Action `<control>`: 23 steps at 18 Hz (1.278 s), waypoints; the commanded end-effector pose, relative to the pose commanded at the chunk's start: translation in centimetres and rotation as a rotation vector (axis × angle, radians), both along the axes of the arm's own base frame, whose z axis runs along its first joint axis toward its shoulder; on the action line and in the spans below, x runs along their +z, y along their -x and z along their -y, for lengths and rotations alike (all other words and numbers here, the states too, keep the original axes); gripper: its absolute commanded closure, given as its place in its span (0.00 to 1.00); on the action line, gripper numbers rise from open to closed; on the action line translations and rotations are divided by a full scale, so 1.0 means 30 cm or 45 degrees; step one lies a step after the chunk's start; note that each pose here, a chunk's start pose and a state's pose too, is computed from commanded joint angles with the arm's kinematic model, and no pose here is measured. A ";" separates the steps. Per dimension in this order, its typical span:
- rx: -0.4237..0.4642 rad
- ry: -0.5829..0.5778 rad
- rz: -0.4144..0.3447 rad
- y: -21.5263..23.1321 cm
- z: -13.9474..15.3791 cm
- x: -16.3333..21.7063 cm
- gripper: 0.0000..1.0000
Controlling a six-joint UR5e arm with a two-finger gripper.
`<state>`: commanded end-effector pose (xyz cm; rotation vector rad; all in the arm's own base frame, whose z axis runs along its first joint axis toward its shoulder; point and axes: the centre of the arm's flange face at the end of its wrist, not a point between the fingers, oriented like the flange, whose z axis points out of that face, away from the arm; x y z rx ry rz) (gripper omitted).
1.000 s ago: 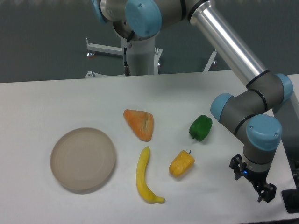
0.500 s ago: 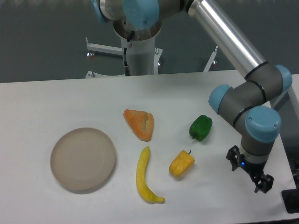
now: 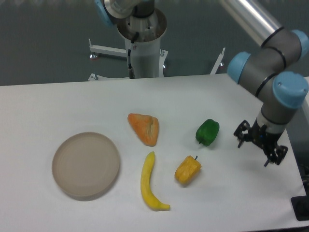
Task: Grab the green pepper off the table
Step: 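Raise the open gripper and move it over the green bell pepper, then lower the gripper around the green pepper and close the fingers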
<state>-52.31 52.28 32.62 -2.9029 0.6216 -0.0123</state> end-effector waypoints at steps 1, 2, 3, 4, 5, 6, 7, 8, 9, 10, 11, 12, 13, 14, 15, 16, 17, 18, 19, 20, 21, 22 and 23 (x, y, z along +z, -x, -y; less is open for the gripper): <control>0.014 -0.007 0.035 -0.011 0.035 -0.017 0.00; 0.031 -0.027 0.073 -0.025 0.071 -0.036 0.00; 0.057 -0.047 0.105 -0.019 0.115 -0.047 0.00; 0.087 -0.062 0.149 -0.016 0.168 -0.074 0.00; 0.105 -0.077 0.172 -0.020 0.204 -0.082 0.00; 0.116 -0.087 0.190 -0.034 0.222 -0.093 0.00; 0.123 -0.084 0.195 -0.051 0.227 -0.098 0.00; 0.136 -0.075 0.215 -0.080 0.231 -0.113 0.00; 0.137 -0.075 0.213 -0.098 0.229 -0.126 0.00; 0.127 -0.092 0.180 -0.124 0.210 -0.143 0.00; 0.133 -0.096 0.175 -0.136 0.209 -0.160 0.00; 0.139 -0.094 0.178 -0.153 0.211 -0.169 0.00; 0.130 -0.093 0.179 -0.176 0.205 -0.165 0.00; 0.126 -0.091 0.181 -0.192 0.200 -0.166 0.00; 0.124 -0.090 0.183 -0.194 0.197 -0.168 0.00; 0.120 -0.092 0.181 -0.196 0.198 -0.165 0.00; 0.120 -0.088 0.186 -0.202 0.198 -0.171 0.00; 0.121 -0.079 0.199 -0.214 0.202 -0.190 0.00; 0.097 -0.072 0.207 -0.252 0.183 -0.214 0.00; 0.095 -0.083 0.191 -0.252 0.176 -0.214 0.00; 0.095 -0.086 0.183 -0.257 0.175 -0.220 0.00; 0.095 -0.086 0.184 -0.262 0.175 -0.223 0.00; 0.093 -0.085 0.185 -0.260 0.177 -0.226 0.00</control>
